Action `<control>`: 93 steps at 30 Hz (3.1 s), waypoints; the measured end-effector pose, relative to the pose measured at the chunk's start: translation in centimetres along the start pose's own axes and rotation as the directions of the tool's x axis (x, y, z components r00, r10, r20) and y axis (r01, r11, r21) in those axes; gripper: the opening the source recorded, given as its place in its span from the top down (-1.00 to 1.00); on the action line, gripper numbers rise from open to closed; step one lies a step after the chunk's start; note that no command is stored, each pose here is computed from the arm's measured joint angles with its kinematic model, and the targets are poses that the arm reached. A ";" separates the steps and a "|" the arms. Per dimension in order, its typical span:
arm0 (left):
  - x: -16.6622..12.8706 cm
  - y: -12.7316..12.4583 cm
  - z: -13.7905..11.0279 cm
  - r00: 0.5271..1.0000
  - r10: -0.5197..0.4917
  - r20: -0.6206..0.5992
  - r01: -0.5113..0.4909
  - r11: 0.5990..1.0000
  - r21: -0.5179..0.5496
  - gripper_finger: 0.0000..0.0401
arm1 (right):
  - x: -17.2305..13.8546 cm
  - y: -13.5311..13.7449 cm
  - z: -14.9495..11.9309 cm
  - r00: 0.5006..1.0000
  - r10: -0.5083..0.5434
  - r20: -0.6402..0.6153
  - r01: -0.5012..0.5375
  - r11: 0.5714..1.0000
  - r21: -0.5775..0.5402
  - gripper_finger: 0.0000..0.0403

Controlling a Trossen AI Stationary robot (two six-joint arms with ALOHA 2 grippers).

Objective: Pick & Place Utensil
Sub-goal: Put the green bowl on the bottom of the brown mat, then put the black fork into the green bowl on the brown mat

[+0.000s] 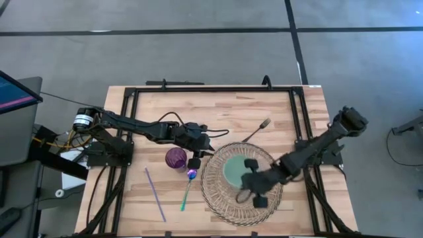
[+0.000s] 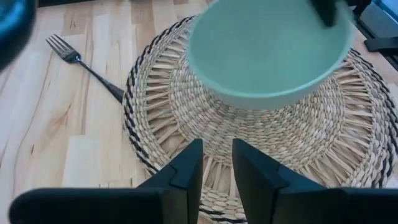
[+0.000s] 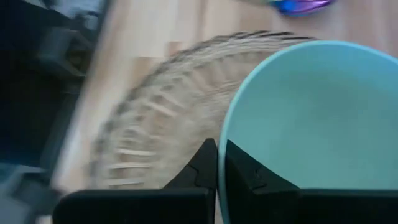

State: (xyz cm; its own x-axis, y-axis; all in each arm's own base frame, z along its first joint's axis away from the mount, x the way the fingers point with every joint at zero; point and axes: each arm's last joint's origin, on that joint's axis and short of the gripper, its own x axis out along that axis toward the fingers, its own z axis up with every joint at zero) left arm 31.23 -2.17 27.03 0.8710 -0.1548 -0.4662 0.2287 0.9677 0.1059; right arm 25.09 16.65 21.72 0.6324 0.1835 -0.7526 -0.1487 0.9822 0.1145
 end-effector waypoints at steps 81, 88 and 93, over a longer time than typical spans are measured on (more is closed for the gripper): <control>0.1 -2.4 1.7 0.988 -0.054 0.148 0.053 0.999 0.011 0.56 | -3.0 -11.8 1.0 0.671 -0.739 -0.066 0.622 0.512 0.592 0.42; 0.1 -2.4 1.7 0.988 -0.055 0.148 0.054 0.999 0.011 0.56 | -2.8 -15.4 -1.7 0.615 -0.740 -0.272 0.655 0.288 0.698 0.42; 0.1 -2.4 1.7 0.988 -0.054 0.148 0.055 0.998 0.002 0.56 | -2.7 -17.2 -3.0 0.618 -0.698 -0.361 0.675 0.236 0.699 0.42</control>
State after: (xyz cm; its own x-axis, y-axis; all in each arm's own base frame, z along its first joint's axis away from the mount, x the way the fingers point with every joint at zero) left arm 31.50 -4.87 28.28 0.9119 -0.2349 -0.3364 0.2769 0.9574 0.0819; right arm 23.68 -0.82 19.88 0.2205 -0.5864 -0.7794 0.9231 0.3837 -0.0275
